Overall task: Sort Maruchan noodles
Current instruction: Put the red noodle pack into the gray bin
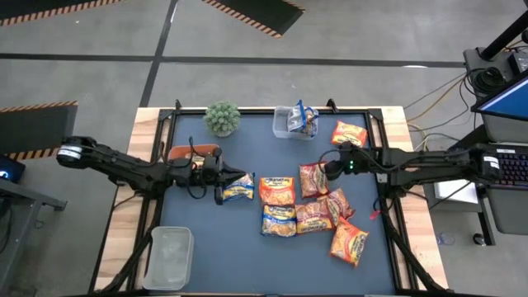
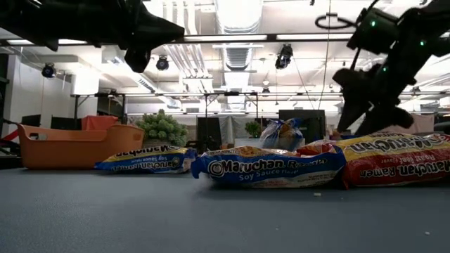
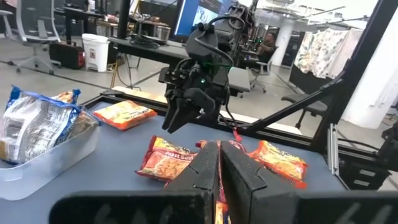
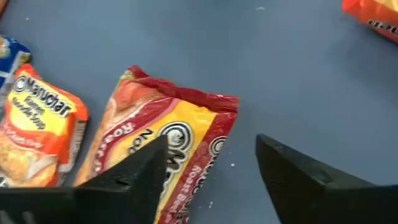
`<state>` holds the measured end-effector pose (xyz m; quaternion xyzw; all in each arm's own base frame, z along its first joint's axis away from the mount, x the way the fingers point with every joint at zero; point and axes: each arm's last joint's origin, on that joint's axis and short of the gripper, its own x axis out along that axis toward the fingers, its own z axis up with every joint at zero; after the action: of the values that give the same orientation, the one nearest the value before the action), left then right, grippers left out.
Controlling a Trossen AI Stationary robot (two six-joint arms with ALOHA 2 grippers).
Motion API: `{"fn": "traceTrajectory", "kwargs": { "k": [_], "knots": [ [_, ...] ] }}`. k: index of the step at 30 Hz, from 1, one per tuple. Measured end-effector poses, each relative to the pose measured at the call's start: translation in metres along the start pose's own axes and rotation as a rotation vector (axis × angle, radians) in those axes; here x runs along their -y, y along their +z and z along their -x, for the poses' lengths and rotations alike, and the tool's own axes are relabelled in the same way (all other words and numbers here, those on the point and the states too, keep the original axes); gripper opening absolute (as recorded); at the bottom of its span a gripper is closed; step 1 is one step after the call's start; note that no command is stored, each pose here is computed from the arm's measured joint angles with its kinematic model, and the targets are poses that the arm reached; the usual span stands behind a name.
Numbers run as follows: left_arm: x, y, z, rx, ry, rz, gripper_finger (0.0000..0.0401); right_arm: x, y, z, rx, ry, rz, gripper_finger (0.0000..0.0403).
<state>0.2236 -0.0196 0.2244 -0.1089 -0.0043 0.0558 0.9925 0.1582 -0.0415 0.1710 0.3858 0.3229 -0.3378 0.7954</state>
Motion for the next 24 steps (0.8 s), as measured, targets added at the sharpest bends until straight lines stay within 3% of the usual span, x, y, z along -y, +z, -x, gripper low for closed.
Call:
{"fn": "traceTrajectory", "kwargs": {
  "k": [6,11,24],
  "knots": [
    [-0.001,-0.005,-0.003,-0.019,0.021,-0.023,0.0,0.004,-0.003,-0.016,0.014,0.075,-0.027,0.0305],
    [-0.003,-0.009,-0.006,-0.031,0.062,-0.03,0.0,0.01,-0.011,-0.031,0.009,0.104,-0.041,0.0342],
    [0.001,-0.009,-0.018,-0.043,0.064,-0.059,0.0,-0.002,-0.012,-0.056,0.055,0.383,0.023,0.035]
  ]
}}
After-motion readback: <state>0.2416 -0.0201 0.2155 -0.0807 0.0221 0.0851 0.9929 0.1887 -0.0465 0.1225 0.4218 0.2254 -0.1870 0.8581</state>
